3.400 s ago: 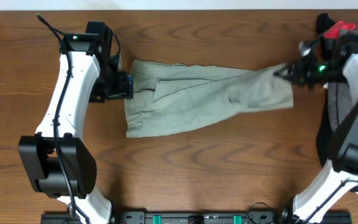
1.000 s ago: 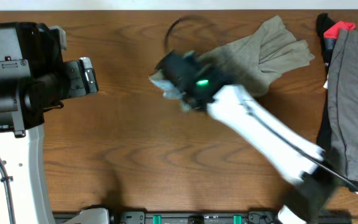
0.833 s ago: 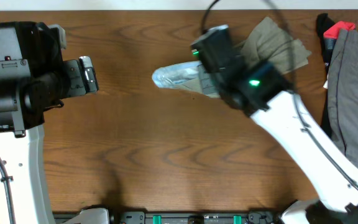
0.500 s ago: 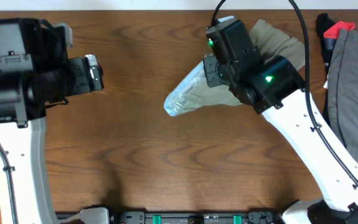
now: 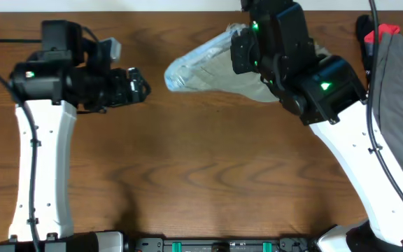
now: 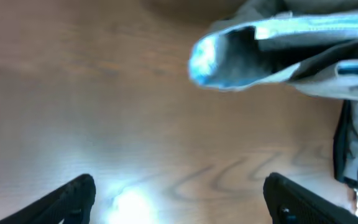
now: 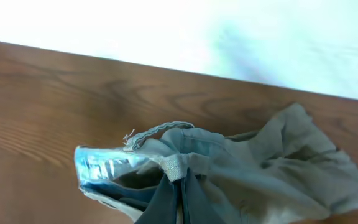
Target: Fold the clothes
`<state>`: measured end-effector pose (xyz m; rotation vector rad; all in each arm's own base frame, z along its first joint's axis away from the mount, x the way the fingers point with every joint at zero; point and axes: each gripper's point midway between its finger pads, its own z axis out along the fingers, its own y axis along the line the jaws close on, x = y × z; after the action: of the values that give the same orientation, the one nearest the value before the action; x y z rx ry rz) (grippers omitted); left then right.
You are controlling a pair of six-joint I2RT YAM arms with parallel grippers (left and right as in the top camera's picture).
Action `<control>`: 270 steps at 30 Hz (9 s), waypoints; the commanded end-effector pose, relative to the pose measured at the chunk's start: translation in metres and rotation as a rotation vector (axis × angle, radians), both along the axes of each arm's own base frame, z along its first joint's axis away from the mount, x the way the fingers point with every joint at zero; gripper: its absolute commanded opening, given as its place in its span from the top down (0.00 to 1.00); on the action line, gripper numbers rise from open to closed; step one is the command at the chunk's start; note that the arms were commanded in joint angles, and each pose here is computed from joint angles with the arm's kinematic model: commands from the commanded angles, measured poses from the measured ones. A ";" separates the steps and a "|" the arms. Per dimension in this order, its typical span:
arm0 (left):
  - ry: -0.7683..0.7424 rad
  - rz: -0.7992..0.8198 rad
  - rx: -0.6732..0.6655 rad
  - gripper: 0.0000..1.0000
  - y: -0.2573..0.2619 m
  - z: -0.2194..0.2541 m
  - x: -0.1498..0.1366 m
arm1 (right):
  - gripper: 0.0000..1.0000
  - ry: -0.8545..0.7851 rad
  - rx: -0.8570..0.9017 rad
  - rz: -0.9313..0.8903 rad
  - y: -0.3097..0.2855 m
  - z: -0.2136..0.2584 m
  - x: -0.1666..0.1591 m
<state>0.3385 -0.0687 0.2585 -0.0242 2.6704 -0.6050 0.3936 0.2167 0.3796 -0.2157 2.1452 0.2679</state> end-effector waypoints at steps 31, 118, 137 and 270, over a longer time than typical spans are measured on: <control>-0.401 0.002 0.011 0.94 0.010 0.065 0.045 | 0.99 -0.044 -0.048 -0.013 -0.050 0.050 -0.038; -1.183 0.316 -0.007 0.94 0.050 0.367 -0.031 | 0.26 0.470 -0.055 0.584 0.052 -0.145 -0.052; -1.172 0.734 0.331 0.94 0.135 0.364 -0.024 | 0.27 0.281 0.073 0.928 0.155 -0.070 -0.154; -1.327 1.031 0.828 0.94 0.075 0.429 -0.002 | 0.26 -0.004 -0.031 0.945 0.228 -0.040 -0.232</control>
<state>0.3520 -0.0008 0.6705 -0.5024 1.1898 0.6689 0.1749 0.4413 0.3271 -1.2027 1.9518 0.7023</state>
